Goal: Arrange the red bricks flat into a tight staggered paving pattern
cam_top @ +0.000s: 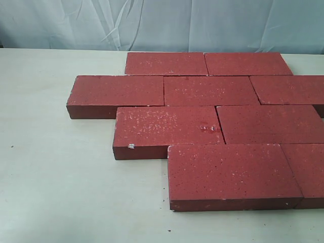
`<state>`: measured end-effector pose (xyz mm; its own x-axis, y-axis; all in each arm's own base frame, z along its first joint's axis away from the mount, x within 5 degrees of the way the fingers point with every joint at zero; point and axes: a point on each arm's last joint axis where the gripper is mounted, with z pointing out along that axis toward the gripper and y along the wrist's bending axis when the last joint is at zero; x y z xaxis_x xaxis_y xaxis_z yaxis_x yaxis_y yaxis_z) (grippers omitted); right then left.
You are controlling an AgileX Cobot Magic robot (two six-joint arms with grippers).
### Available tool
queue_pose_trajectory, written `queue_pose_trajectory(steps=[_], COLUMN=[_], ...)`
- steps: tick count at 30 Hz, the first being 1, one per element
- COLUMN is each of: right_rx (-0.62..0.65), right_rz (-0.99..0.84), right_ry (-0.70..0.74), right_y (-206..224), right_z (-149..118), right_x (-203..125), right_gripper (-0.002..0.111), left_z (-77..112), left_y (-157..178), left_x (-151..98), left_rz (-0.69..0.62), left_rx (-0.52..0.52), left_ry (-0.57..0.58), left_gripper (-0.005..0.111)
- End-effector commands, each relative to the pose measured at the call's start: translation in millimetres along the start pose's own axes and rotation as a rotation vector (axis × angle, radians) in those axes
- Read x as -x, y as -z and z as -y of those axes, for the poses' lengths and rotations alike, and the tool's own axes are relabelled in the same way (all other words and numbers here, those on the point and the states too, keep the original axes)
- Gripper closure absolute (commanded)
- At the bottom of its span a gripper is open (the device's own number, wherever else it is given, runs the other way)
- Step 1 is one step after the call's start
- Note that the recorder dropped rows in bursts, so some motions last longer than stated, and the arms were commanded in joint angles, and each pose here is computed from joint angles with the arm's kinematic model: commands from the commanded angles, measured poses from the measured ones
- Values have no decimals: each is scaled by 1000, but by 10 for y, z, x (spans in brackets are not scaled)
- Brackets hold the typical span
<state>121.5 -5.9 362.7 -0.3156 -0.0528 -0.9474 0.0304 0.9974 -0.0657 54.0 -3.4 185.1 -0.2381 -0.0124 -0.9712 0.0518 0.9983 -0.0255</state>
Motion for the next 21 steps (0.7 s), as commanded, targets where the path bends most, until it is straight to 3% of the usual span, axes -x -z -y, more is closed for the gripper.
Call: queue_pose_trajectory(steps=[1,21], right_rx=[-6,-21], right_rz=[5,12], right_ry=[2,31], right_y=[7,28], right_z=[7,20], right_x=[-10,-8], right_gripper=[109,109], left_z=[0,0], left_y=[-1,-1], left_x=[1,-1], left_rz=[17,15], left_rx=[-1,-1], left_ry=[0,-5], left_gripper=[107,107])
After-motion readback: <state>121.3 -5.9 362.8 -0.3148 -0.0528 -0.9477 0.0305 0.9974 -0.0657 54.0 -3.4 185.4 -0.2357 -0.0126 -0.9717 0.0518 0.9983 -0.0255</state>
